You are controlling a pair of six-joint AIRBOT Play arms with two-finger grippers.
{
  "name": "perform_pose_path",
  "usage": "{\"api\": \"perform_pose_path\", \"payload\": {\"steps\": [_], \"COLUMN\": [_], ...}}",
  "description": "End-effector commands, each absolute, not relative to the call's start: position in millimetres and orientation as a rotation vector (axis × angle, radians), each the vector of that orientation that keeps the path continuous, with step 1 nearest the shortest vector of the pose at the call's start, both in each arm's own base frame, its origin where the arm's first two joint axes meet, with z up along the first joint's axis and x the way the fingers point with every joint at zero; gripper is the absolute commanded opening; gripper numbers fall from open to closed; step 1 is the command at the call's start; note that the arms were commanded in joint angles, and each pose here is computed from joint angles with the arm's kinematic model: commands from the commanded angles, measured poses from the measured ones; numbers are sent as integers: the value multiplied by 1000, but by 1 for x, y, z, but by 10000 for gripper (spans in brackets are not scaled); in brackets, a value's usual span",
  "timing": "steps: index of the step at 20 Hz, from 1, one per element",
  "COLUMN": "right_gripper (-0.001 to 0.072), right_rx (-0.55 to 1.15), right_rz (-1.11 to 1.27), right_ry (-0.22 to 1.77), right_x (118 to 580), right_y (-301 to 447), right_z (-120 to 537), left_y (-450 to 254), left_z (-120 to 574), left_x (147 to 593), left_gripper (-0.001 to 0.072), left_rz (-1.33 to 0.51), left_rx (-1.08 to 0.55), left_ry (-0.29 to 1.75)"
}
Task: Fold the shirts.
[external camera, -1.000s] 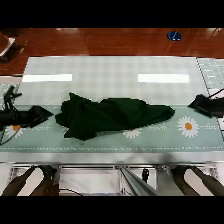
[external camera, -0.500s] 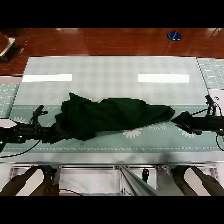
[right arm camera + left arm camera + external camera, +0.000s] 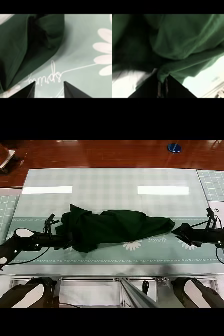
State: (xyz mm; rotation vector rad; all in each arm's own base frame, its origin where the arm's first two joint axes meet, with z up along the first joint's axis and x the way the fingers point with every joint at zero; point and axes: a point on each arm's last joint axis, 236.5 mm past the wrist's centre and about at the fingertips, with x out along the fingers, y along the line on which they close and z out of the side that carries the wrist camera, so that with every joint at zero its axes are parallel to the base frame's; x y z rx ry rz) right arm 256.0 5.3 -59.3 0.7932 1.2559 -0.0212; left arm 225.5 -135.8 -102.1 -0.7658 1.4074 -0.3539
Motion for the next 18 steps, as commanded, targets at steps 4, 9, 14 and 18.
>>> {"api": "perform_pose_path", "payload": {"steps": [4,9,14,18], "right_gripper": [411,403,24,21], "right_rx": [877,868,795,722], "right_rz": [-69,-17,63,180], "right_ry": [1291,1375,1404,1343], "right_x": [285,314,342,368], "right_y": [-9,-1,21,22], "right_z": [-81,-102,-103,-50], "left_y": [-138,-139,-141,-143], "left_z": [-105,-104,-101,-60], "left_x": [233,234,236,269], "left_gripper": [27,27,27,27], "left_rz": [-347,-347,-349,-429], "left_rx": [-753,-762,-775,-750], "left_ry": [1377,1374,1365,1279]}}
